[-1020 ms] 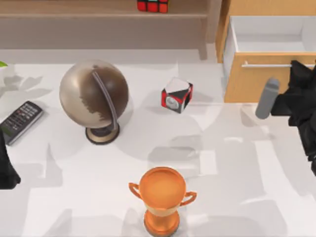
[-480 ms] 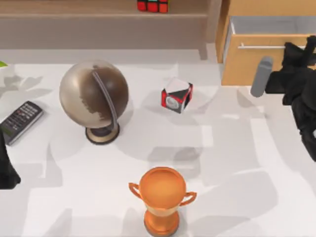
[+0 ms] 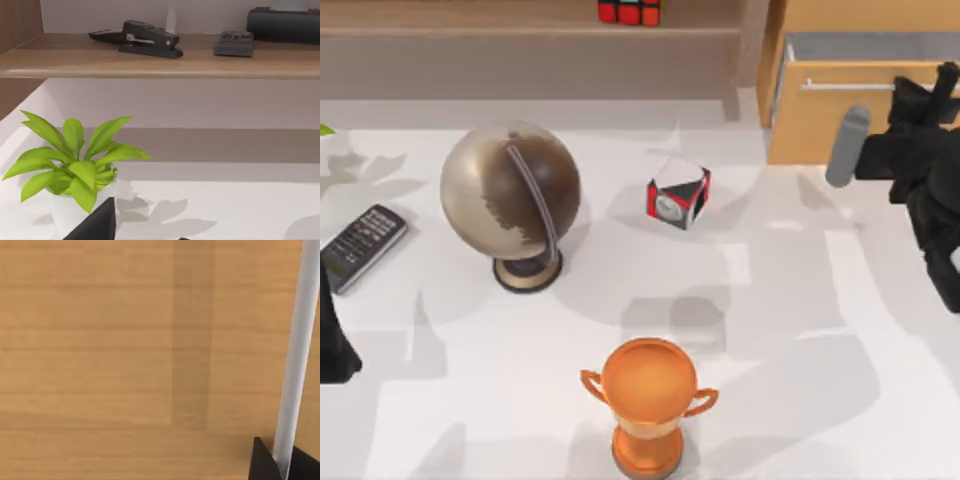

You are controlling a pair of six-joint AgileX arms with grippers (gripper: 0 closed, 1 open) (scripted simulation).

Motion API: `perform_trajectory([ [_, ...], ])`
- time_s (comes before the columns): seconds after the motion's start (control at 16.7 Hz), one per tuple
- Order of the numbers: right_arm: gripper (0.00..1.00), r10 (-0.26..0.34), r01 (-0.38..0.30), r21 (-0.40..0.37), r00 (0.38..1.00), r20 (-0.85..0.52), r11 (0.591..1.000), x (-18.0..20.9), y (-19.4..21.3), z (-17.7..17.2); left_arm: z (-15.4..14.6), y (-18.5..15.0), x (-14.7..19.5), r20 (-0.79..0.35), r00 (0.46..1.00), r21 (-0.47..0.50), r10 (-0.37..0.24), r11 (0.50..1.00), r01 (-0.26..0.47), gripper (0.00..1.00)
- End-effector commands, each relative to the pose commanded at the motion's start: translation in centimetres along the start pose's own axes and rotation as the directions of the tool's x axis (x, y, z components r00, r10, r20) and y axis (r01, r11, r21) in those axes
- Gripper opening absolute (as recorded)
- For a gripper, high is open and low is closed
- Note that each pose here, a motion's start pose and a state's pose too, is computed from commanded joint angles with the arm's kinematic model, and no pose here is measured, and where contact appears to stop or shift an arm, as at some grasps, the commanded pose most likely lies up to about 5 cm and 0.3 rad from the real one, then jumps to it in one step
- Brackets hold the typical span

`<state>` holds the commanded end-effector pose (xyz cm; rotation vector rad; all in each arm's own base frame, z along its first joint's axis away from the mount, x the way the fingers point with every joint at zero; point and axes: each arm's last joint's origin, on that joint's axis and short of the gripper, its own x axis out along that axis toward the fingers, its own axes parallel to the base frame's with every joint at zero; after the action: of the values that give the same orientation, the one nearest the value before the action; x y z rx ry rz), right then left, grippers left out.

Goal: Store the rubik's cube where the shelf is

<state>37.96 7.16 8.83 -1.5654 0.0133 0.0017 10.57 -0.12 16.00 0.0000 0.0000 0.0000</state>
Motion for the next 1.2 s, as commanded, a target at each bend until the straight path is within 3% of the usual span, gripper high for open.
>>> perform_trajectory([
  [0.48, 0.00, 0.000, 0.000, 0.000, 1.000, 0.000, 1.000, 5.4, -0.1, 0.0, 0.0, 0.0, 0.0, 0.000, 1.000, 0.000, 0.000, 1.000, 0.000, 1.00],
  [0.84, 0.00, 0.000, 0.000, 0.000, 1.000, 0.000, 1.000, 6.0, -0.1, 0.0, 0.0, 0.0, 0.0, 0.000, 1.000, 0.000, 0.000, 1.000, 0.000, 1.00],
  [1.2, 0.45, 0.000, 0.000, 0.000, 1.000, 0.000, 1.000, 6.0, -0.1, 0.0, 0.0, 0.0, 0.0, 0.000, 1.000, 0.000, 0.000, 1.000, 0.000, 1.00],
])
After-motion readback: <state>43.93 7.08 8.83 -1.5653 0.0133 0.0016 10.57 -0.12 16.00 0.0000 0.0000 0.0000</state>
